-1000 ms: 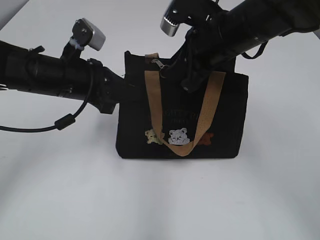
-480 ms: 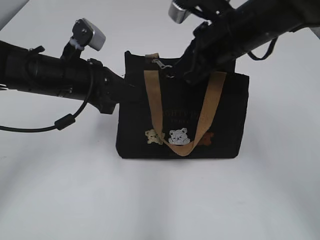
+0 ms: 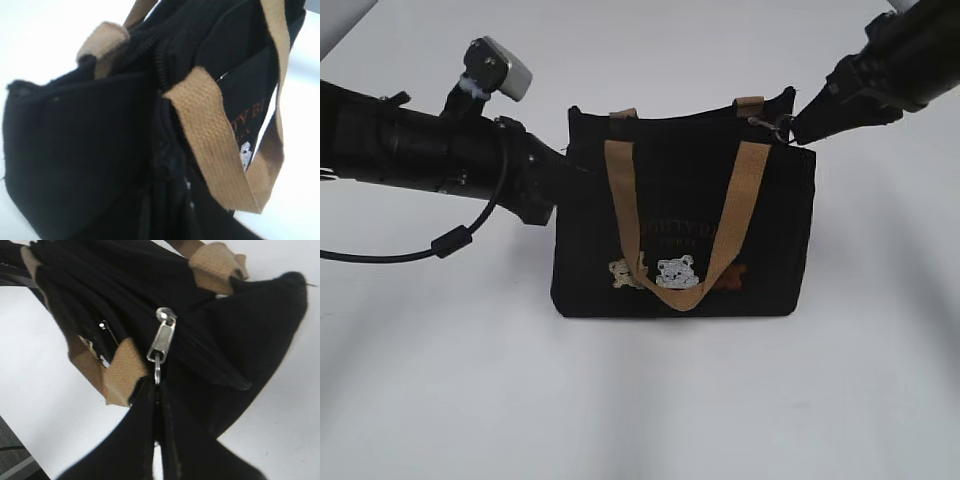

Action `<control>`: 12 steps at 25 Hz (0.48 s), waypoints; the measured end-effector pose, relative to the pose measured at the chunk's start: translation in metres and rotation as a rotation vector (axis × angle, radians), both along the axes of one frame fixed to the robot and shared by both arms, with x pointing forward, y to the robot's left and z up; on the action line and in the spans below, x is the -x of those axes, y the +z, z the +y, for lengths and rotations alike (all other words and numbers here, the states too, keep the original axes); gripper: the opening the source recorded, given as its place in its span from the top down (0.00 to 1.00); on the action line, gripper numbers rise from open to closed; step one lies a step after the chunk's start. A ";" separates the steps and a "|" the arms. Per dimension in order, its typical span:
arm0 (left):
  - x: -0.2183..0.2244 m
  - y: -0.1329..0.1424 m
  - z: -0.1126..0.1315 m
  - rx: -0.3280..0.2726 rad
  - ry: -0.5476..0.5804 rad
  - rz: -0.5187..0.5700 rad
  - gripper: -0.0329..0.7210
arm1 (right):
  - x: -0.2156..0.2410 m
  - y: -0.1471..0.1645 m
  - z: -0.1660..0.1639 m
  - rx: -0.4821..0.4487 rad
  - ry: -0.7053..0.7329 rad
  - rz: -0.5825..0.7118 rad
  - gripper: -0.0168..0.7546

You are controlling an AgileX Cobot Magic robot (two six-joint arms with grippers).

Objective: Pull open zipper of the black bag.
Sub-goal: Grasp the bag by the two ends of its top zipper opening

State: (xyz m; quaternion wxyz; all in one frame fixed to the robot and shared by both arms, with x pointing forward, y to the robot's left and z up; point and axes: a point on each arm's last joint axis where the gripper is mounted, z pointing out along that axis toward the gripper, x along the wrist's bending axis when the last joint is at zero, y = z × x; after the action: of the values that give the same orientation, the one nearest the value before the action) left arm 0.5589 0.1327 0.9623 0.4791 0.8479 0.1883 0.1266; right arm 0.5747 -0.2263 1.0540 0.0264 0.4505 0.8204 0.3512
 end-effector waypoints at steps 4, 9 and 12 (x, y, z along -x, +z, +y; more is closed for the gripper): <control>0.000 0.001 0.004 -0.012 0.019 0.029 0.87 | 0.005 0.000 0.021 -0.008 0.042 0.006 0.95; -0.001 0.009 0.019 -0.018 0.102 0.109 0.85 | 0.008 0.000 0.031 -0.025 0.042 0.039 0.63; 0.007 0.020 0.027 -0.064 0.132 0.168 0.65 | 0.014 0.003 0.031 -0.021 0.058 0.070 0.49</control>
State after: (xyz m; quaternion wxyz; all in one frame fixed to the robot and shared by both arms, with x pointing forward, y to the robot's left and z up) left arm 0.5521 0.1592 0.9819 0.4249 0.8562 0.2791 0.0920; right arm 0.5603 -0.1957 1.0572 -0.0173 0.4387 0.8298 0.3444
